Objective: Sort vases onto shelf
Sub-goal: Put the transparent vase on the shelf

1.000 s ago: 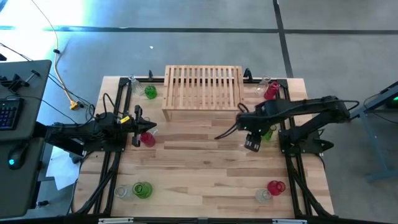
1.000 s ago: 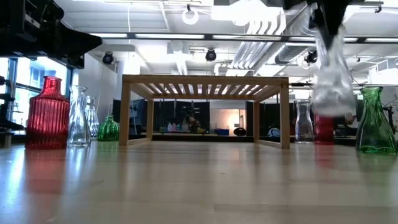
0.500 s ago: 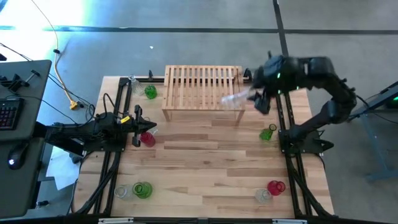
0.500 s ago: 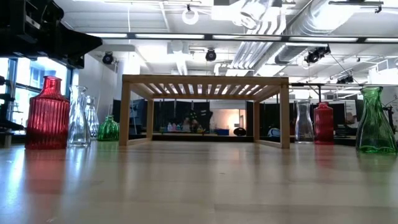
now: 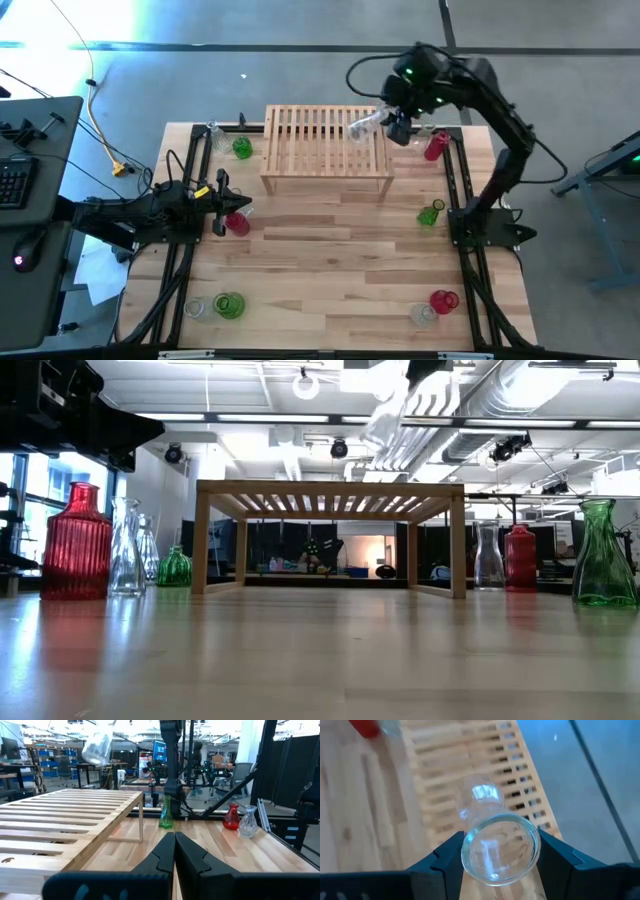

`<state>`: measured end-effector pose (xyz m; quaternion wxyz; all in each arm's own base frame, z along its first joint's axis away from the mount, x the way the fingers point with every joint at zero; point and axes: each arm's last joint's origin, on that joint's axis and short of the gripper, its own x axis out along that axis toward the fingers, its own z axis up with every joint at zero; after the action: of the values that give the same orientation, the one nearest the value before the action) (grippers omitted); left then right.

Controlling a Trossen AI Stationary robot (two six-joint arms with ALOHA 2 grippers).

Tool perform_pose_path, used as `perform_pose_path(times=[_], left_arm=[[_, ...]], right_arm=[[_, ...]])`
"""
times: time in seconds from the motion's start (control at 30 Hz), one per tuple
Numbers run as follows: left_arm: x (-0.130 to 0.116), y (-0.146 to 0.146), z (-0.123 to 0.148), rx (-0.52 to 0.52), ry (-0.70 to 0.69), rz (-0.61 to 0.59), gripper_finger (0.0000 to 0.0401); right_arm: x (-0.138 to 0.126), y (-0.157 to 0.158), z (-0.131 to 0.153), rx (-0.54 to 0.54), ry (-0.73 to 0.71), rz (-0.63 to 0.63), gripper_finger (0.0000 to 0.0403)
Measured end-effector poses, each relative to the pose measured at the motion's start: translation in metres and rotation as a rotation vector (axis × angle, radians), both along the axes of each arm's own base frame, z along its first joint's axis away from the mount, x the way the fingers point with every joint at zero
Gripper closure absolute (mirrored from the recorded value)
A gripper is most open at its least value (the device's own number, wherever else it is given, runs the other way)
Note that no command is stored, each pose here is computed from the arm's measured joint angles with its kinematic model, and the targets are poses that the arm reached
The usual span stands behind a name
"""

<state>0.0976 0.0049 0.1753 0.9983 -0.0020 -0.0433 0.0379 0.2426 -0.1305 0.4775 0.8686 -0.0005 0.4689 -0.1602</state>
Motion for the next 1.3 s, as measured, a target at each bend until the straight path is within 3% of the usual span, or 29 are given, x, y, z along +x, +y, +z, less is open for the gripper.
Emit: perform_pose_path(times=[0.47, 0.8, 1.3], left_arm=[[0.000, 0.000, -0.002, -0.037, 0.016, -0.010, 0.0400], [0.000, -0.001, -0.002, -0.035, 0.018, -0.037, 0.0401], [0.000, -0.001, -0.002, -0.035, 0.019, -0.040, 0.0401]], right_arm=[[0.004, -0.055, -0.027, 0.038, 0.095, -0.113, 0.0230], [0.004, -0.066, -0.048, 0.055, 0.197, -0.163, 0.0230], [0.004, -0.067, -0.050, 0.044, 0.212, -0.178, 0.0206]])
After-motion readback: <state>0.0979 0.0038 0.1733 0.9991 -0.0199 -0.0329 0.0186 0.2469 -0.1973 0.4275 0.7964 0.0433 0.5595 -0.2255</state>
